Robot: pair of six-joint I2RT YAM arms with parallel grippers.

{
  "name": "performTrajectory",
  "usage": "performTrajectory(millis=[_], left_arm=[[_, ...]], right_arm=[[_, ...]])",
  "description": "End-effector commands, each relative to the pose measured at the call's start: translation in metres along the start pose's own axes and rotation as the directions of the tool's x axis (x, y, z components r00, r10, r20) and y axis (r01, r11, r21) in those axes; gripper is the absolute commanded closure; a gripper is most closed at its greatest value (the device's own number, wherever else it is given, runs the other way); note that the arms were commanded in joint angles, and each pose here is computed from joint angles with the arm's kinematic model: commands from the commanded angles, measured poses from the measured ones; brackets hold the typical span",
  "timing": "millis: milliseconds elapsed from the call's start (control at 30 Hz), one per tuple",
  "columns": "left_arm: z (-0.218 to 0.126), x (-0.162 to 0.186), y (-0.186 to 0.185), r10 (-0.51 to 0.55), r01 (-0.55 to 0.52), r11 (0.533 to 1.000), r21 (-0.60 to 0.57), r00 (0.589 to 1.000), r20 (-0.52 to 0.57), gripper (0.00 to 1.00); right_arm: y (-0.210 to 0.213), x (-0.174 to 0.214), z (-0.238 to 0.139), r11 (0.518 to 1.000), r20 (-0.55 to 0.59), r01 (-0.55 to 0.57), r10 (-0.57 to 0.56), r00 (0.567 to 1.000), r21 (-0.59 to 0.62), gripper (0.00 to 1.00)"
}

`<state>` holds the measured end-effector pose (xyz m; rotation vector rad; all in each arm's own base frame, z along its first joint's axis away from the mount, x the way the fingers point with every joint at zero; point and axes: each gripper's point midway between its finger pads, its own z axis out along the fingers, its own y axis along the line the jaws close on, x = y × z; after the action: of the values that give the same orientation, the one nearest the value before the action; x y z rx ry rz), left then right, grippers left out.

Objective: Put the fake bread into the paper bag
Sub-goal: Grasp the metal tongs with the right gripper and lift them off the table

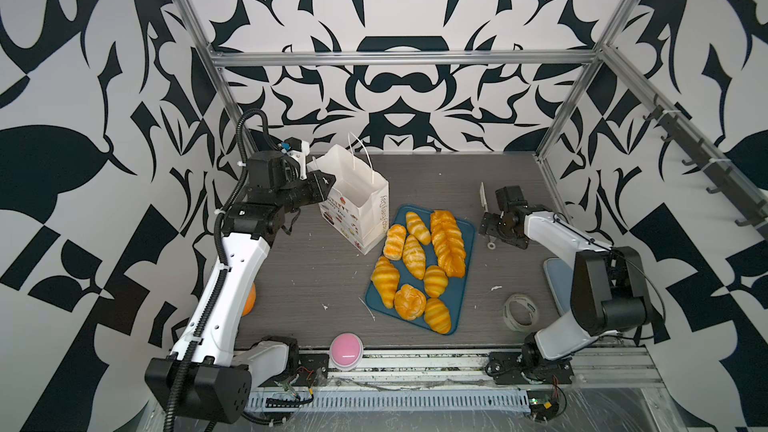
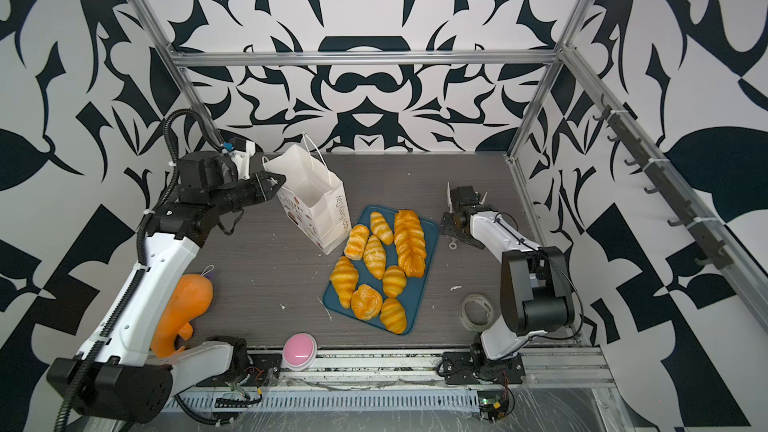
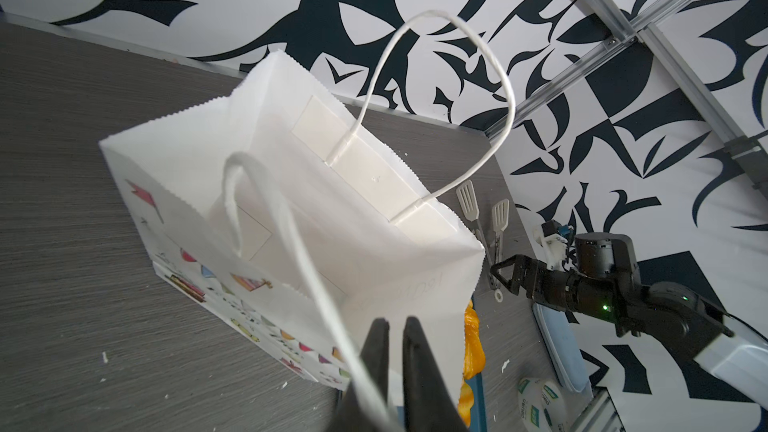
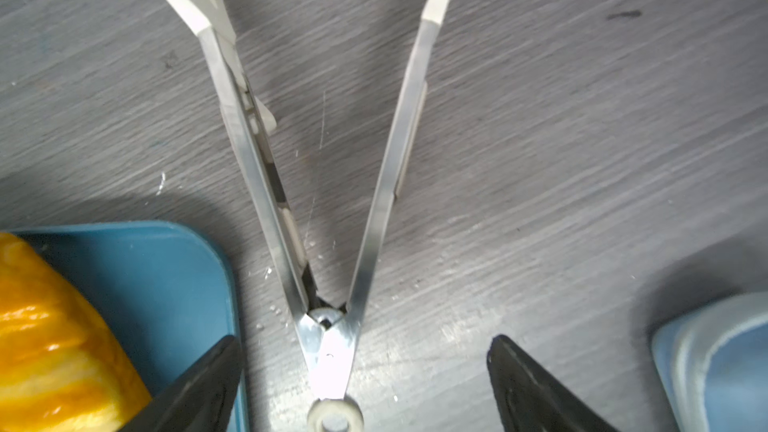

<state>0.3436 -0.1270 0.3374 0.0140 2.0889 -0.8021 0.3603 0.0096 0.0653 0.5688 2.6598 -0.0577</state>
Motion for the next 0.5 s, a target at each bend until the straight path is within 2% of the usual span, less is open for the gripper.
performTrajectory(millis=[0,467], left_arm=[[-0.002,0.003,0.008,0.021,-0.021,0.999,-0.032,1.000,0.007,0.87],[0.000,0.008,0.011,0.039,-0.039,0.999,-0.032,0.999,0.001,0.88]], right_arm=[[0.008,-0.018,-0.003,1.000,0.026,0.006,-0.005,1.000,-0.028,0.04],[0.012,-0.034,0.031,1.000,-0.032,0.007,-0.007,0.999,0.004,0.06]])
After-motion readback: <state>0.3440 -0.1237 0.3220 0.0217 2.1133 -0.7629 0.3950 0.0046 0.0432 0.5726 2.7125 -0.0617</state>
